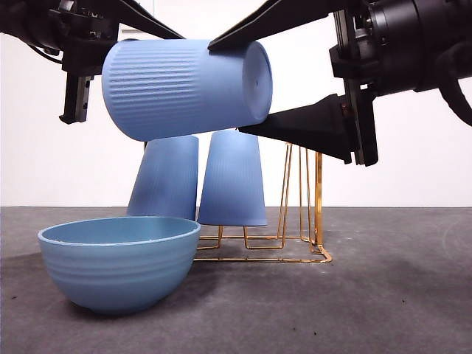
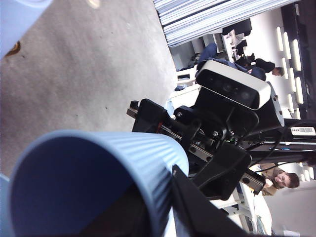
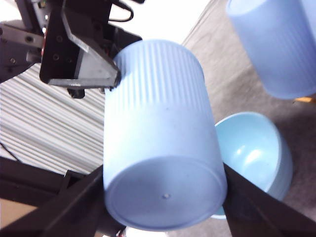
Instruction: Right arm lift cup from the cupboard, then place it on the right of the bowl
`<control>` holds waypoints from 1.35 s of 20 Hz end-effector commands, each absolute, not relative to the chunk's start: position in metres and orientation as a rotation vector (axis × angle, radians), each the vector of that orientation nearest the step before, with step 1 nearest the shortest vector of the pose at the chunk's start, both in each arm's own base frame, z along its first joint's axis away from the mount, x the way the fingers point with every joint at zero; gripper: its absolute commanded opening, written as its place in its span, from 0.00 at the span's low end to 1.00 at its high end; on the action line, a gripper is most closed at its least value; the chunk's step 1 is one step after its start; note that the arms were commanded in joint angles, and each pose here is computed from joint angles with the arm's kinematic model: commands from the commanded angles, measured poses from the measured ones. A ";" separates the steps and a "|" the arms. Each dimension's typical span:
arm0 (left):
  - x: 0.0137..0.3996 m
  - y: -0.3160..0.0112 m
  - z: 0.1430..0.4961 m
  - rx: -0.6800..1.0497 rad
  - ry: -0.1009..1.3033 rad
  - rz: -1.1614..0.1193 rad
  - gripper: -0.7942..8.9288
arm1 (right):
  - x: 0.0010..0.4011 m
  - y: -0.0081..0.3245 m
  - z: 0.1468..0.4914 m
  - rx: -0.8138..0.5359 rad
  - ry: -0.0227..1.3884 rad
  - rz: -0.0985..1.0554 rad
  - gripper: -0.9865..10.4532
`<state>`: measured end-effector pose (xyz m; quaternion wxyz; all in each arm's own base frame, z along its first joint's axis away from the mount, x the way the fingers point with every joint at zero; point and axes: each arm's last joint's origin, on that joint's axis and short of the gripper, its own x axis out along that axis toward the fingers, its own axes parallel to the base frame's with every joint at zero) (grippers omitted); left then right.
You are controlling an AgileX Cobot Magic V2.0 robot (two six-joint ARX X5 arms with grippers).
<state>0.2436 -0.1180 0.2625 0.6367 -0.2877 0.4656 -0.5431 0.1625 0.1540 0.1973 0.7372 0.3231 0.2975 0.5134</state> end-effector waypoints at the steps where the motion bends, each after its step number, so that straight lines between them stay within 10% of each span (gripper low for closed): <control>1: 0.243 -0.125 0.263 -0.669 1.102 -1.237 0.09 | 0.163 0.157 0.194 0.704 0.679 1.109 0.47; 12: 0.240 -0.147 0.286 -0.585 1.066 -1.107 0.09 | 0.151 0.106 0.204 0.623 0.748 0.851 0.52; 27: 0.230 -0.291 0.280 0.244 1.184 -0.880 0.09 | 0.061 0.039 0.285 0.296 0.643 0.509 0.51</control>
